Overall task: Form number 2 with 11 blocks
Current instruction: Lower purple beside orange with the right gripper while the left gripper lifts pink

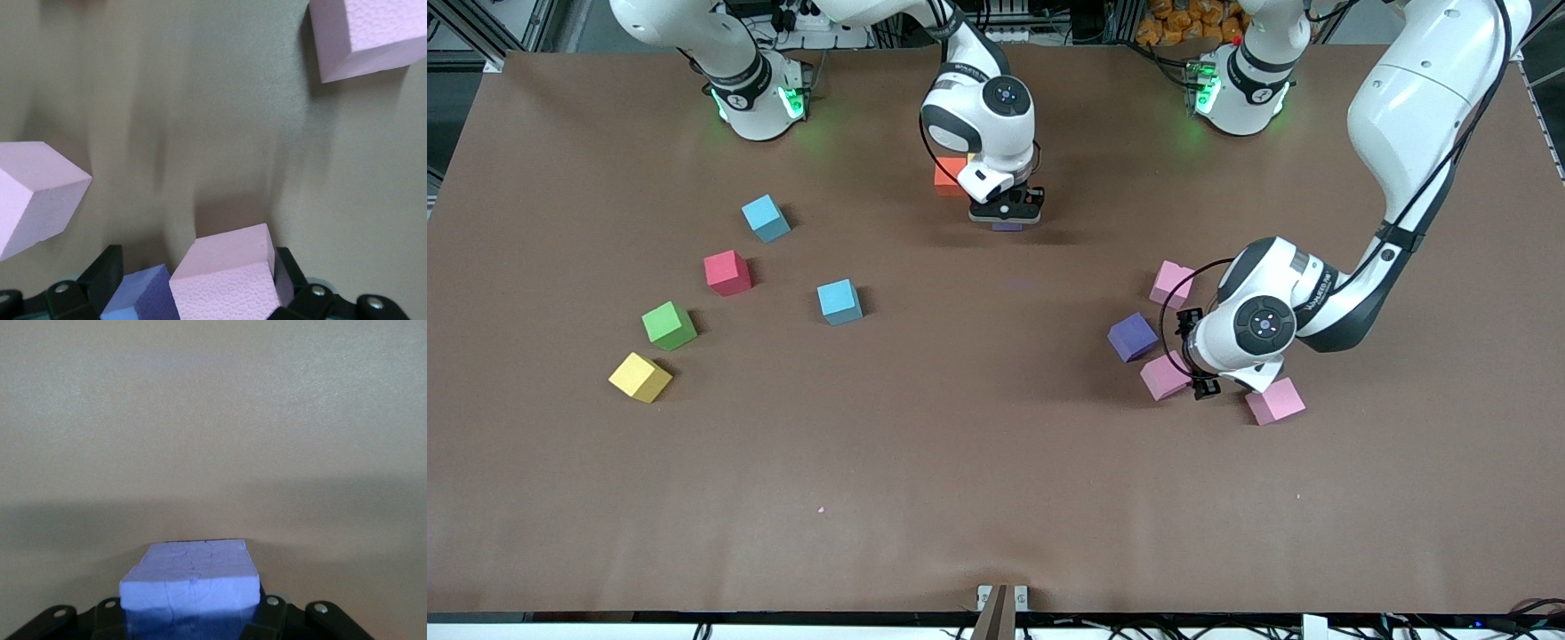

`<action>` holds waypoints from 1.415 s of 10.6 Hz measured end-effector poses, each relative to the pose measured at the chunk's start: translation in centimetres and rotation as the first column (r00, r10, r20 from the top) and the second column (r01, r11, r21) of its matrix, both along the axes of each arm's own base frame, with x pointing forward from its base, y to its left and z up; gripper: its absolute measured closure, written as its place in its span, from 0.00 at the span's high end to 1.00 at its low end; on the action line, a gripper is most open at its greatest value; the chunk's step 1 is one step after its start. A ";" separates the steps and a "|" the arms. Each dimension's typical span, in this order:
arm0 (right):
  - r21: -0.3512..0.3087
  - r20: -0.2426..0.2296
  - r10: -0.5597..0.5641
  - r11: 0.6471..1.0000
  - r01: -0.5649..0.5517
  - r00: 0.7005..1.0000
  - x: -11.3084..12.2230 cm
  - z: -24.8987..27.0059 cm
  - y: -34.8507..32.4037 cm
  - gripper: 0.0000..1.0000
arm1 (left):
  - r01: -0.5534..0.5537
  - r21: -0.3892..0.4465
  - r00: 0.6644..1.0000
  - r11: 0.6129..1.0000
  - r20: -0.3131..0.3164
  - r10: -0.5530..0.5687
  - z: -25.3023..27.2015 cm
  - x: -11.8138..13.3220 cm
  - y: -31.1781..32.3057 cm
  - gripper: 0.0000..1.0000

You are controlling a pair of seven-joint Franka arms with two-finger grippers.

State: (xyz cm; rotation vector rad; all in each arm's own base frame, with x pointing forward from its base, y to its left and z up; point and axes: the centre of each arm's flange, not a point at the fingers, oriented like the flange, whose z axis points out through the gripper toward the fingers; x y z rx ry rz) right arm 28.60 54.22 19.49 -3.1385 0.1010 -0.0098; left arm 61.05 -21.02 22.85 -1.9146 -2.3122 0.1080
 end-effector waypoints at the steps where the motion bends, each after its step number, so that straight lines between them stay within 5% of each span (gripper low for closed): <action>1: 0.000 0.000 -0.001 1.000 0.001 1.000 0.0 0.0 0.0 0.59 | -0.016 -0.003 1.000 1.000 0.006 0.016 -0.1 0.0 -0.2 1.00; 10: 0.000 0.000 -0.003 1.000 0.003 1.000 -0.4 -0.1 0.1 0.59 | -0.115 -0.072 0.990 0.991 0.068 0.120 -1.0 0.9 -0.8 1.00; 15: 0.008 0.004 -0.007 1.000 0.007 1.000 -0.3 0.0 0.2 0.70 | -0.157 -0.073 0.985 0.985 0.056 0.161 -2.5 0.9 -0.5 1.00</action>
